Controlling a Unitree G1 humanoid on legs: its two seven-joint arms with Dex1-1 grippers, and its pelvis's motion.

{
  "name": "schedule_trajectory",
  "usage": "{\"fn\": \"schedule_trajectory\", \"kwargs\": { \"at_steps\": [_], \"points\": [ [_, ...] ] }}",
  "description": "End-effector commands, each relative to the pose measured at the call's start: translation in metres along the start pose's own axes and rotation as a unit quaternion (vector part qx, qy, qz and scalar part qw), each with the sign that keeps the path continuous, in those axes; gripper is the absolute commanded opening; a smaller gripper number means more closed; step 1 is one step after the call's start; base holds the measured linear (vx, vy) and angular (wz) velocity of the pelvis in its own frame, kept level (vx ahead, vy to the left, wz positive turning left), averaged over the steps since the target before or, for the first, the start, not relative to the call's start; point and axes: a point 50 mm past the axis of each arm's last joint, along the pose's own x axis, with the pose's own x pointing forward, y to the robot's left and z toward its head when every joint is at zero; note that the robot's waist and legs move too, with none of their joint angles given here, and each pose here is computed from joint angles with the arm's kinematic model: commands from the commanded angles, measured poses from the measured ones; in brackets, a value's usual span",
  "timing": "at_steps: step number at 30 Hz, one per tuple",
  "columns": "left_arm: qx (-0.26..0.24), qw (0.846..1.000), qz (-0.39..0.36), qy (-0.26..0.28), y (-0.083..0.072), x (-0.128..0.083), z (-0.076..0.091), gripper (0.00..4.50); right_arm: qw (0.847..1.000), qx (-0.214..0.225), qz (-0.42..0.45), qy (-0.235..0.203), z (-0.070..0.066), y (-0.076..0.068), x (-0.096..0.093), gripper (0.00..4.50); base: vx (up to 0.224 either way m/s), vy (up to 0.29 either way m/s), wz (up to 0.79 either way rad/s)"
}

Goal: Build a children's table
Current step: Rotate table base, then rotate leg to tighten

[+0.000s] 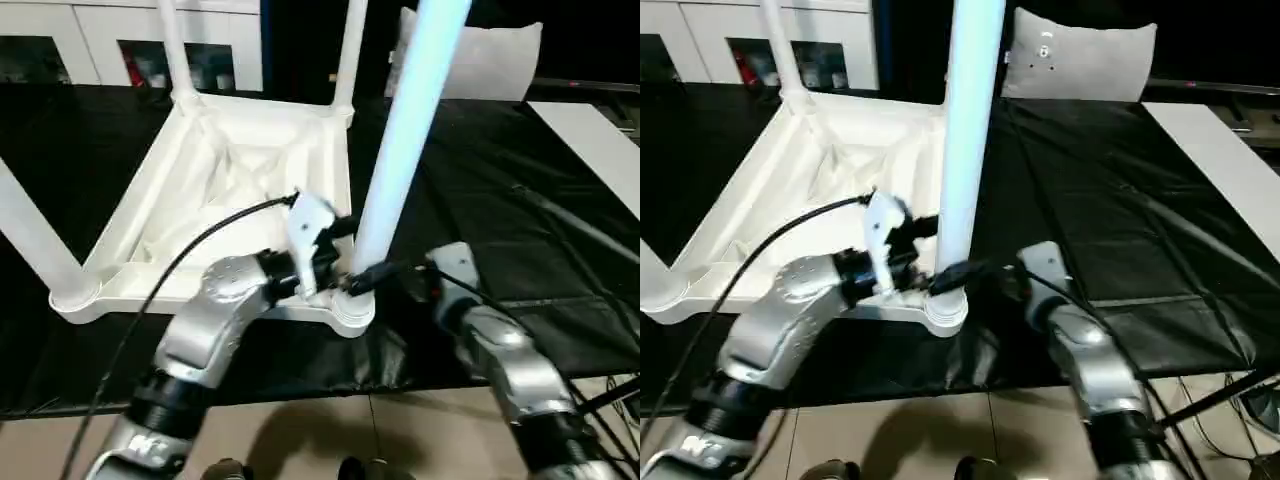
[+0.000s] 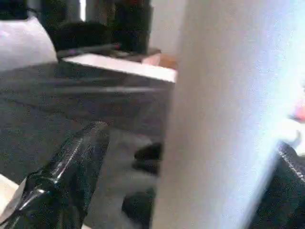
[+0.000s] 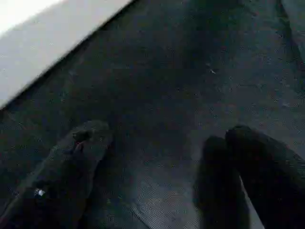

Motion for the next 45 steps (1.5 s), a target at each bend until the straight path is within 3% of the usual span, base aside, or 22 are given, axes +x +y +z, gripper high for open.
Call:
{"fn": "schedule_trajectory", "kwargs": {
  "at_steps": [1,4,6,12,26,37,45],
  "points": [
    [-0.006,0.998,-0.054,0.033,-0.006,-0.007,-0.008,4.42,1.0,0.01,0.009,-0.008,0.003,-0.01,-0.008,4.5,0.0,0.0,0.0],
    [0.002,0.995,-0.063,0.073,0.001,-0.018,-0.019,4.07,0.998,-0.003,0.05,-0.029,0.012,-0.012,-0.016,4.5,0.0,0.0,0.0],
    [0.035,0.989,-0.067,0.125,0.013,-0.029,-0.026,4.04,0.993,-0.026,0.104,-0.04,0.019,-0.012,-0.028,4.5,0.0,0.0,0.0],
    [0.093,0.97,-0.068,0.216,0.039,-0.046,-0.031,3.46,0.979,-0.078,0.186,-0.013,0.021,-0.018,-0.051,4.5,0.0,0.0,0.0],
    [0.079,0.954,-0.118,0.263,0.052,-0.064,-0.032,2.16,0.945,-0.086,0.314,-0.005,0.029,0.0,-0.075,4.5,0.0,0.0,0.0],
    [0.076,0.957,-0.118,0.255,0.057,-0.061,-0.033,1.24,0.94,-0.084,0.331,-0.002,0.028,0.005,-0.075,4.5,0.0,0.0,0.0],
    [0.075,0.95,-0.136,0.272,0.059,-0.058,-0.034,0.59,0.939,-0.086,0.332,-0.001,0.028,0.005,-0.076,4.5,0.0,0.0,0.0]
  ]
}}
